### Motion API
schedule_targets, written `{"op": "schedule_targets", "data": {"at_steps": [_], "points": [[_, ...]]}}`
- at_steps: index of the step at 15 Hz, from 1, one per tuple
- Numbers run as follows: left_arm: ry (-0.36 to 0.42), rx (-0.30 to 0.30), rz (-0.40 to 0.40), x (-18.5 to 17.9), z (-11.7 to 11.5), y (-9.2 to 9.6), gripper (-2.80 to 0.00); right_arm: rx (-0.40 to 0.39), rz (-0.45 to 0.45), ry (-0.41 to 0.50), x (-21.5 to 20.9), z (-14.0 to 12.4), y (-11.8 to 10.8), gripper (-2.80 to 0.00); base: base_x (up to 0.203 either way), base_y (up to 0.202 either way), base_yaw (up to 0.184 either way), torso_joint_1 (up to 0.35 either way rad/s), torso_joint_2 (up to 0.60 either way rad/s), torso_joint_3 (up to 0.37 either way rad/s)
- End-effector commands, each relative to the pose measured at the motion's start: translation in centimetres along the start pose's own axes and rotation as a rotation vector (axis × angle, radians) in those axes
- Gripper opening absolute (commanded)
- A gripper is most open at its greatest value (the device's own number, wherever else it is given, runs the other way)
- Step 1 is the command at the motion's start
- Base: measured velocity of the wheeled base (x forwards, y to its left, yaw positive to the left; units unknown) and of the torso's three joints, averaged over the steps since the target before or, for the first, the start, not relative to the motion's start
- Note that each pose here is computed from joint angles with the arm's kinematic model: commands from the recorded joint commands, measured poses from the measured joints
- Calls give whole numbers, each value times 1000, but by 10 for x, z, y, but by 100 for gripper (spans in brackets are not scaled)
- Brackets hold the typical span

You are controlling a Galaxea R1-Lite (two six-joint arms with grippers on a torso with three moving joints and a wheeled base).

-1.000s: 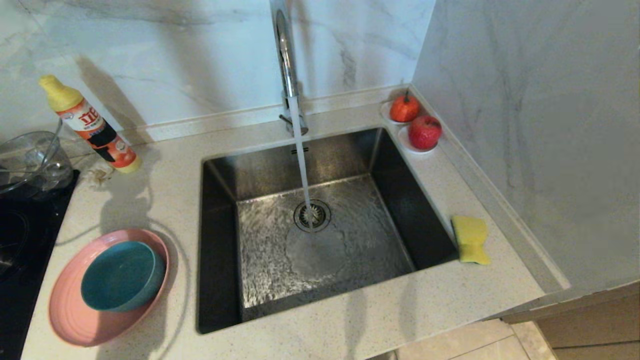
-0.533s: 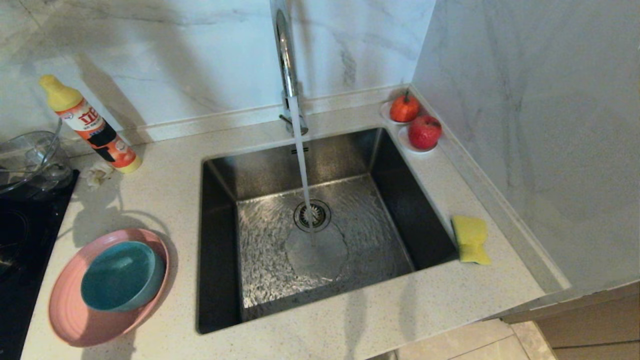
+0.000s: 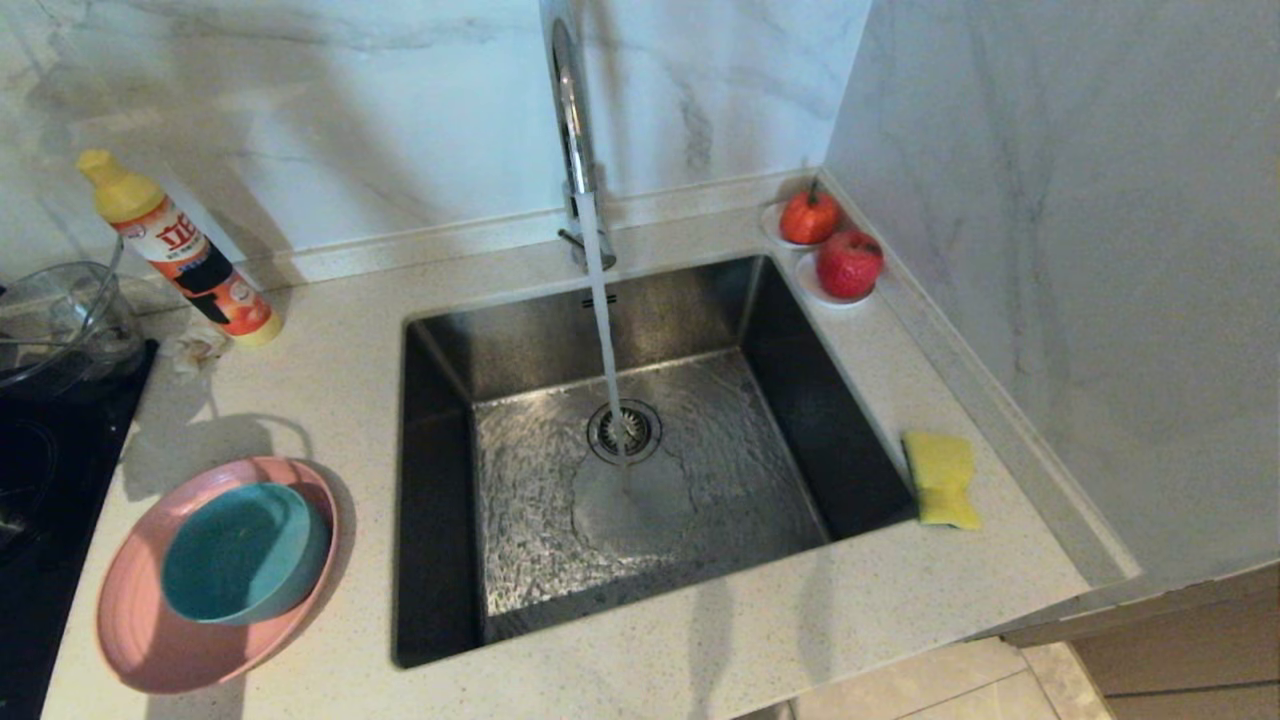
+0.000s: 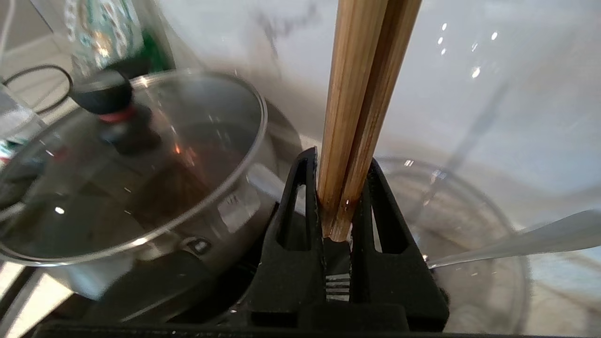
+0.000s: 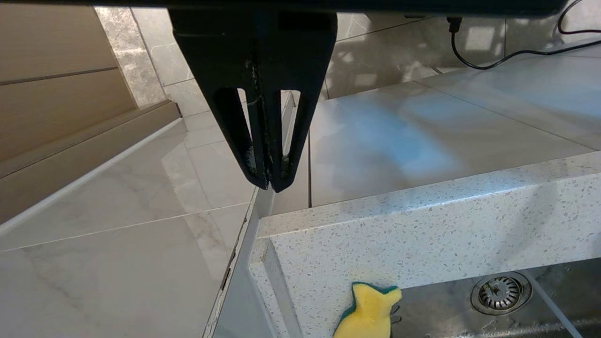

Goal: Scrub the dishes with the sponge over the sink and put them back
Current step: Place the chopsticks on the glass basin

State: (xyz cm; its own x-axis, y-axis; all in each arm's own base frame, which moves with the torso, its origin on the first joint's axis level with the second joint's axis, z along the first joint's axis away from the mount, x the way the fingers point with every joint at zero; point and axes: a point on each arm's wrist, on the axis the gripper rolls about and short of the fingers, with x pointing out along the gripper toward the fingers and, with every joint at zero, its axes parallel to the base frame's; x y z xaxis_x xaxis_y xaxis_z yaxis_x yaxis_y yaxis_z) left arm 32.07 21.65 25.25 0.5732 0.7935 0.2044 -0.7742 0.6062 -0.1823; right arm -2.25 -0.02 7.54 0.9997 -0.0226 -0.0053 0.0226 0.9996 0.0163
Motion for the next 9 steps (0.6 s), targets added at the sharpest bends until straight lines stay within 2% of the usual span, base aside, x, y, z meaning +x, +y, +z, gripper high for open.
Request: {"op": "schedule_targets", "data": {"at_steps": [1,3,4,9], "points": [[34,10,8,14,-24,-2,-280,0,0,0,0,0,0,-280,0,0,0,0,0,0],[29,2,6,22,-29,-5,-280,-1,0,-1,0,0,0,-280,0,0,0,0,0,0],[30,-22,7,25,-32,-7,-280,-1,0,-1,0,0,0,-280,0,0,0,0,0,0],[121,-31,6,29,-51,-8,-280,0,0,1,0,0,0,-280,0,0,0,0,0,0]]}}
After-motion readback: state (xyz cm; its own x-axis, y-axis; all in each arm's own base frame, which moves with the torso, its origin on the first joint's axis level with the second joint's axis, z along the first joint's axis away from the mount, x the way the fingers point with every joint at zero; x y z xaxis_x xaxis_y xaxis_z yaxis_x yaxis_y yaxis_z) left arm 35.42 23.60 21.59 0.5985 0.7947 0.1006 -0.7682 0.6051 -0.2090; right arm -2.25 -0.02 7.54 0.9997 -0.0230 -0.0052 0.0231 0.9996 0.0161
